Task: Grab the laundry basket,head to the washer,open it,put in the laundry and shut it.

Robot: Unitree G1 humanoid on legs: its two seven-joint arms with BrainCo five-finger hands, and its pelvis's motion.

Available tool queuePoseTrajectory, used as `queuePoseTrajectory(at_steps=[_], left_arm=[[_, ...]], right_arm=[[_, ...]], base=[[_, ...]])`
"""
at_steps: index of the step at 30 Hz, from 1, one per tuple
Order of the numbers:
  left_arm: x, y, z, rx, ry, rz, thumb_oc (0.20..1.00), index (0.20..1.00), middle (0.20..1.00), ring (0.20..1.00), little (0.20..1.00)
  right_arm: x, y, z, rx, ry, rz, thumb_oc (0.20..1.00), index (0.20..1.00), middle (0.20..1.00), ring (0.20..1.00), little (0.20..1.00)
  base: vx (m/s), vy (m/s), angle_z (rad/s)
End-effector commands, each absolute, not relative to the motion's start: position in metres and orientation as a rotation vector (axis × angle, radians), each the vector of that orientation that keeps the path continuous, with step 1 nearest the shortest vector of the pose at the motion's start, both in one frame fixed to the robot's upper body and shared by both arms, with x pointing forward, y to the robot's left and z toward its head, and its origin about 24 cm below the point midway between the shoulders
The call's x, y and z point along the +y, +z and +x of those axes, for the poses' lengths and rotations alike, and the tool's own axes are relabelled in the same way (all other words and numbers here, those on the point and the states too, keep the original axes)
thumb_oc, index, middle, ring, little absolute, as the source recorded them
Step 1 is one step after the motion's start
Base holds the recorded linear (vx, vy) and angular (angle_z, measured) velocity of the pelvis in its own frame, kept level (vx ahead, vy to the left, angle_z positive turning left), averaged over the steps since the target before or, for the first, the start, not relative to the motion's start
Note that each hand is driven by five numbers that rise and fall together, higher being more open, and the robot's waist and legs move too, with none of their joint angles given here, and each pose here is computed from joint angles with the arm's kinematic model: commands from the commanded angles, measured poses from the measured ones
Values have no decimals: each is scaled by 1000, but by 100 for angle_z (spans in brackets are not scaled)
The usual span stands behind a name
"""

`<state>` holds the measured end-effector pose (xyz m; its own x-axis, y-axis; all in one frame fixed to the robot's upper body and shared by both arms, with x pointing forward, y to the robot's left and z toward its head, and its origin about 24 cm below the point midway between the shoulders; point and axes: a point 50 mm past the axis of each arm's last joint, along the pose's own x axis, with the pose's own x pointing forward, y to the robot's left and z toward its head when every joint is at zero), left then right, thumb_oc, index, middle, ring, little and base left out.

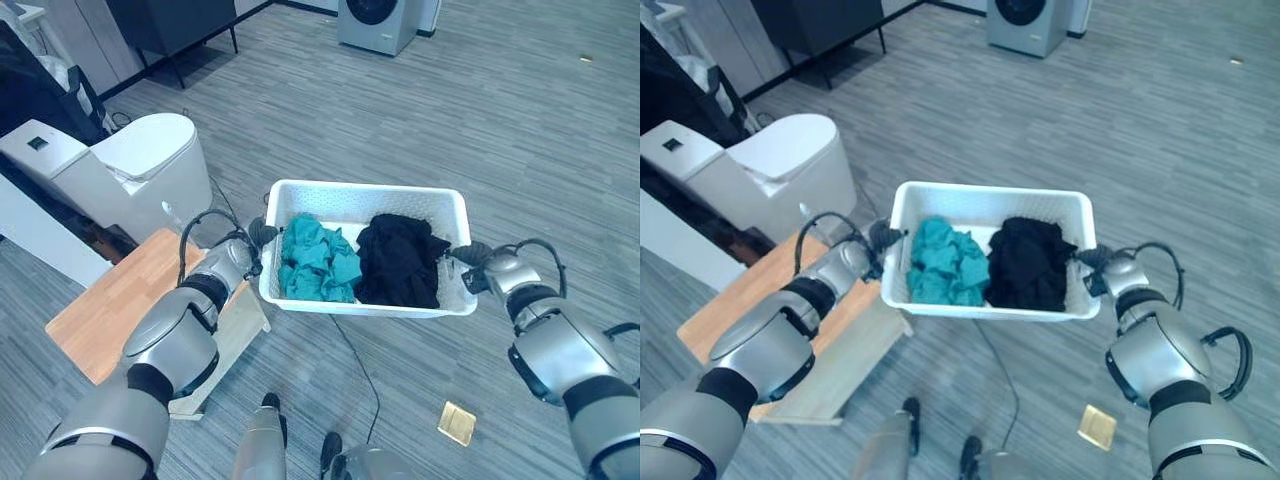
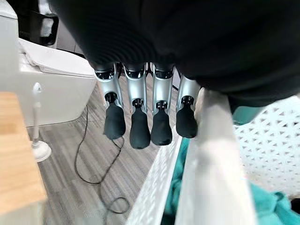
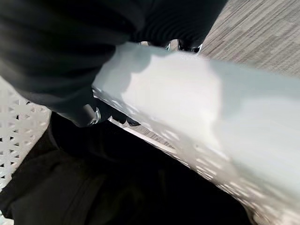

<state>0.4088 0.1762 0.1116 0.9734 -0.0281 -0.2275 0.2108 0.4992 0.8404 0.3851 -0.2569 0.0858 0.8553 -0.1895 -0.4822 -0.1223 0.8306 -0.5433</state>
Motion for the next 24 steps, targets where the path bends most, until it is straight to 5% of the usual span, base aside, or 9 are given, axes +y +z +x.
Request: queuePoseTrajectory(at_steps=[1,12,24], left_arm=[[228,172,419,173,114,1047,200,200,200,200,200],[257,162,408,200,161,1006,200,200,200,200,200],[227,146,413,187,97,1038,200,200,200,200,200]], right_arm=[[-306,140,385,415,-202,-595,200,200,200,200,200],[-230,101,395,346,50,-476,200,200,200,200,200],[-258,92,384,435,15,-483,200,200,200,200,200]], base=[[323,28,-98],[642,171,-74],[627,26,67]])
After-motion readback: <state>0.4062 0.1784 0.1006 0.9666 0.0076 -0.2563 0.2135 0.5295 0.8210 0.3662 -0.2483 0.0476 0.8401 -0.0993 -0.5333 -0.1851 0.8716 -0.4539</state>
